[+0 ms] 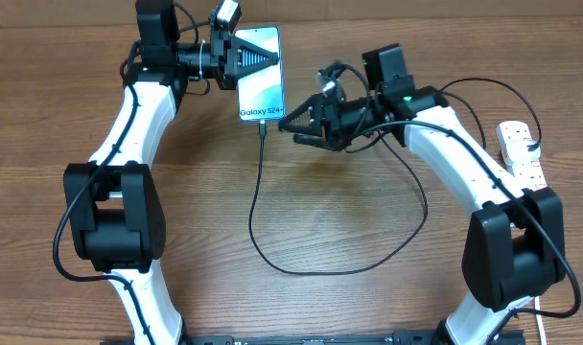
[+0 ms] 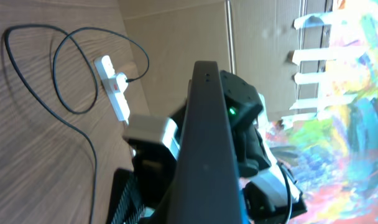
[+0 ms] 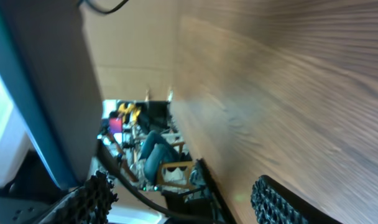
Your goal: Plug charger to phone and switch on socket
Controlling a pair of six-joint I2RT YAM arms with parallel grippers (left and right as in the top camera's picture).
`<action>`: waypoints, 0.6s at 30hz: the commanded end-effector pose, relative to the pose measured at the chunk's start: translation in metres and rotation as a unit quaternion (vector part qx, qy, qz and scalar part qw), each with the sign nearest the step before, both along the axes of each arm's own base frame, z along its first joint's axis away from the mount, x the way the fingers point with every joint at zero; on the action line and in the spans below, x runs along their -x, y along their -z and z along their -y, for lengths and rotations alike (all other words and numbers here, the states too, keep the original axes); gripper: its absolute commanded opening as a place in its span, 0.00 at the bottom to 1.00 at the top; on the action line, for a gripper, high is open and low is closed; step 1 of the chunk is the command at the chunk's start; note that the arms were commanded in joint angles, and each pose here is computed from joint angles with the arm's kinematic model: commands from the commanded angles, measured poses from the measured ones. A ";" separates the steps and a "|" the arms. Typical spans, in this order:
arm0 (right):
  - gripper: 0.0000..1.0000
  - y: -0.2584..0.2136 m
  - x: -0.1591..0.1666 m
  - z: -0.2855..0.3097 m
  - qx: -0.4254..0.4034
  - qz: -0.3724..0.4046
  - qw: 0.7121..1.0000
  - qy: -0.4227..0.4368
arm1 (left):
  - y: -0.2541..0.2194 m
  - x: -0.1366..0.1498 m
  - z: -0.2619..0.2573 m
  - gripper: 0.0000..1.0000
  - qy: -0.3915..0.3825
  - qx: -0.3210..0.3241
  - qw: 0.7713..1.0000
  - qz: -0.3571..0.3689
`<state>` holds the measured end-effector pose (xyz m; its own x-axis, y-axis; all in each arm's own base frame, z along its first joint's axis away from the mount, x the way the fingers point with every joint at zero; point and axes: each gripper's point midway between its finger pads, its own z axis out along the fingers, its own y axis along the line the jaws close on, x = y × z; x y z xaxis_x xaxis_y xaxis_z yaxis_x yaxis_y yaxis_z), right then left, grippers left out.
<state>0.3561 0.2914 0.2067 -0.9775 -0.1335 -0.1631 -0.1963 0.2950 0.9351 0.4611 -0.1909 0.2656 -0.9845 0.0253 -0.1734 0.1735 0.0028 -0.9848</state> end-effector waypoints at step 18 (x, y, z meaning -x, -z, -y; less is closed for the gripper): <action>0.57 -0.047 0.008 -0.003 -0.090 0.000 0.995 -0.049 | -0.011 0.003 -0.002 0.04 0.002 0.000 0.998 -0.068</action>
